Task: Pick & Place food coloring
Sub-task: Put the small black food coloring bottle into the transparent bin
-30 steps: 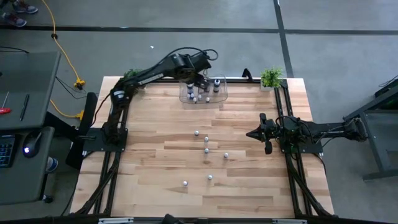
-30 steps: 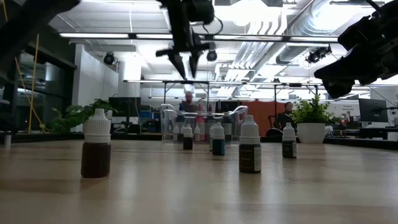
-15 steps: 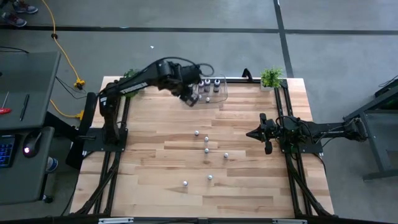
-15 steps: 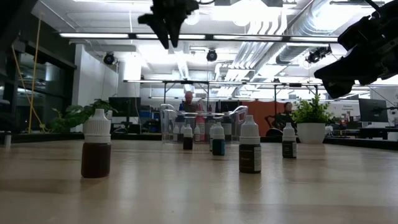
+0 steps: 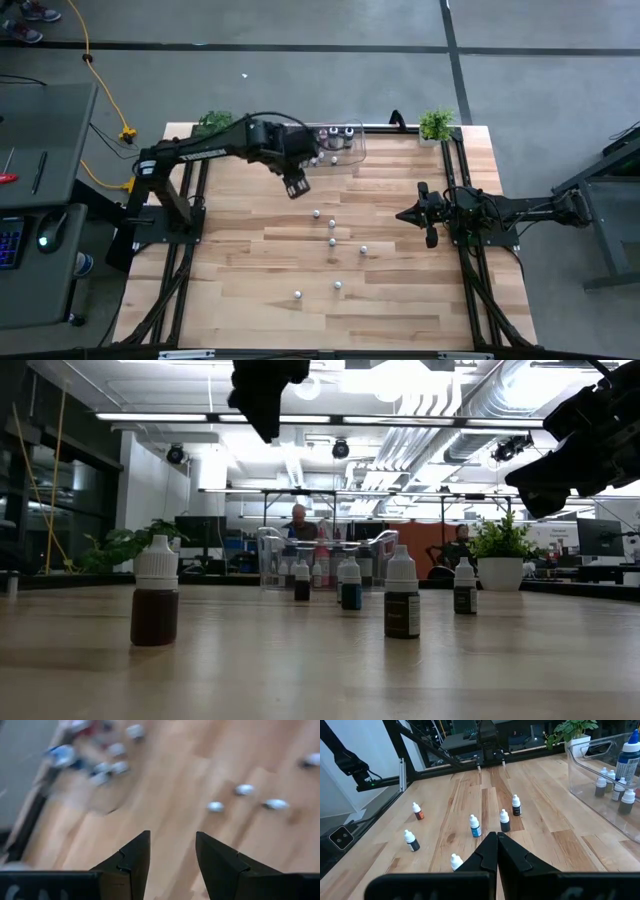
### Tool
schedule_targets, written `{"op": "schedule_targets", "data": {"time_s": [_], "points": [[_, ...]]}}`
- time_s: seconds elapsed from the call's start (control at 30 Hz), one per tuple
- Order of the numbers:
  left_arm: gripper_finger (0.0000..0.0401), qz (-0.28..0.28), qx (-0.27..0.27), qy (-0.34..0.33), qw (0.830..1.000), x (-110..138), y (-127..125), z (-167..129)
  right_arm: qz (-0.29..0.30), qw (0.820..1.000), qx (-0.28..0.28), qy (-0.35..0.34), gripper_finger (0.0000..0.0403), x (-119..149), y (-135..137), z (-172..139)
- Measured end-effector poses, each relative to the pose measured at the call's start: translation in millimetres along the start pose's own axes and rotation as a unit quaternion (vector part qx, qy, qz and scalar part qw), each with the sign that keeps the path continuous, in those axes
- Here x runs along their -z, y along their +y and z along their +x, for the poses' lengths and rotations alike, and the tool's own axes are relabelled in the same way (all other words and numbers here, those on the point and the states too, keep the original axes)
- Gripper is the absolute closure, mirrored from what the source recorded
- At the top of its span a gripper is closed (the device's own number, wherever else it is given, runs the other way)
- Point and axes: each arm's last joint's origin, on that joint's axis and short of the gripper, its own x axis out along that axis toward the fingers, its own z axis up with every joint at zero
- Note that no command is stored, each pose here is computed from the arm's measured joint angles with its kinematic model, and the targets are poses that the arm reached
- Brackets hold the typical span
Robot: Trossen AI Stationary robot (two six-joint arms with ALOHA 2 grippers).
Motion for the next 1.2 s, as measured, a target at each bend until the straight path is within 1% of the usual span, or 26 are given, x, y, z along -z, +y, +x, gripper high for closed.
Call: {"op": "schedule_targets", "data": {"time_s": [0.07, 0.17, 0.2, 0.27, 0.37, 0.47, 0.6, 0.77, 0.93, 1.1, 1.2], "points": [[0.0249, 0.038, 0.046, -0.016, 0.998, 4.5, -4.9, 9.8, 0.0, 1.0, 0.0, 0.0, 0.0402, 0.0, 0.0, 0.0], [0.0249, 0.102, 0.112, -0.024, 0.988, 10.0, -12.3, 31.9, 0.0, 1.0, 0.0, 0.0, 0.0402, 0.1, 0.0, 0.0], [0.0249, 0.12, 0.129, -0.023, 0.984, 11.9, -14.4, 38.5, 0.0, 1.0, 0.0, 0.0, 0.0402, 0.0, 0.0, 0.0], [0.0249, 0.148, 0.146, -0.02, 0.978, 16.0, -16.4, 49.2, 0.0, 1.0, 0.0, 0.0, 0.0402, 0.2, 0.0, 0.0], [0.0249, 0.18, 0.151, -0.027, 0.972, 18.0, -20.0, 66.2, 0.0, 1.0, 0.0, 0.0, 0.0402, 0.1, -0.1, 0.0], [0.0249, 0.197, 0.152, -0.023, 0.968, 18.8, -23.6, 83.3, 0.0, 1.0, 0.0, 0.0, 0.0402, 0.1, -0.1, 0.0], [0.0249, 0.214, 0.165, -0.017, 0.963, 16.4, -28.2, 98.5, 0.0, 1.0, 0.0, 0.0, 0.0402, 0.0, -0.1, 0.0], [0.0249, 0.252, 0.171, -0.007, 0.953, 14.5, -33.4, 118.7, 0.0, 1.0, 0.0, 0.0, 0.0402, 0.1, 0.0, 0.0], [0.0249, 0.283, 0.151, 0.009, 0.947, 15.3, -34.9, 132.3, 0.0, 1.0, 0.0, 0.0, 0.0402, 0.0, -0.1, 0.0], [0.0248, 0.293, 0.163, 0.017, 0.942, 15.7, -37.6, 142.5, 0.0, 1.0, 0.0, 0.0, 0.0402, 0.0, 0.0, 0.0], [0.0235, 0.295, 0.171, 0.012, 0.94, 15.0, -38.8, 143.5, 0.0, 1.0, 0.0, 0.0, 0.0402, 0.0, 0.0, 0.0]]}}
